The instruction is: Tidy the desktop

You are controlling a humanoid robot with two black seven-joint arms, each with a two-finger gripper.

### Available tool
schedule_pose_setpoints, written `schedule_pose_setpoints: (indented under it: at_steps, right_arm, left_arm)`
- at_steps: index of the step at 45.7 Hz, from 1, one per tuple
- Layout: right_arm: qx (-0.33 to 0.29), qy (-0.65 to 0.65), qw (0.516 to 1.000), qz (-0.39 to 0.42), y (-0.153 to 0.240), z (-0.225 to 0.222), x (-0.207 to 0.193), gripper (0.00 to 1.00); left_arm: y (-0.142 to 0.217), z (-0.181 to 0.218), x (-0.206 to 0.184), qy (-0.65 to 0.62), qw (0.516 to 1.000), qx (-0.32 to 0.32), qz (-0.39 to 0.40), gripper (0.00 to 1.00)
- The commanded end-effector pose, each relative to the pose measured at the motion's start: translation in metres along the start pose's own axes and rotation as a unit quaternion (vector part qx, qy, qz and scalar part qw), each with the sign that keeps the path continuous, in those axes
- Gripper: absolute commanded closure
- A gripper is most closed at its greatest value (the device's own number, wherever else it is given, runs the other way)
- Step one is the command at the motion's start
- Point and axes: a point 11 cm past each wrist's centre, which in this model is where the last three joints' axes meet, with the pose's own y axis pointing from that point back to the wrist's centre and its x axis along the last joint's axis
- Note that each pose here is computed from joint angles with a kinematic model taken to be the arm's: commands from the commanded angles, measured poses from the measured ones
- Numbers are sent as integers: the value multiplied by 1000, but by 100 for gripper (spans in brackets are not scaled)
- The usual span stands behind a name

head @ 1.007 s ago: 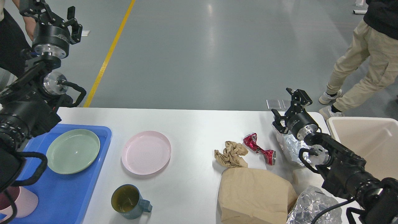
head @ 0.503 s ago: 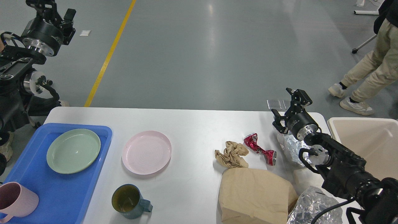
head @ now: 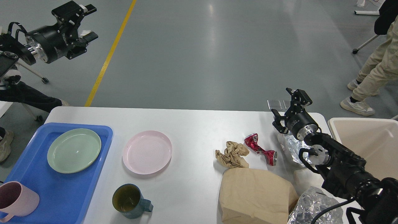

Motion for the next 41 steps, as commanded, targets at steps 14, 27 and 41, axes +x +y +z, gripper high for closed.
schedule_pose_setpoints:
  at_steps: [14, 27, 41]
  right_arm:
    - [0, 0, 1000, 0, 0, 0, 0, 0]
    - [0, 0, 1000, 0, 0, 0, 0, 0]
    - [0, 0, 1000, 0, 0, 0, 0, 0]
  left_arm:
    - [26, -2, 15, -21, 998, 55, -32, 3]
    - [35, 26, 34, -95, 989, 107, -44, 3]
    - [15, 57, -18, -156, 945, 218, -186, 3]
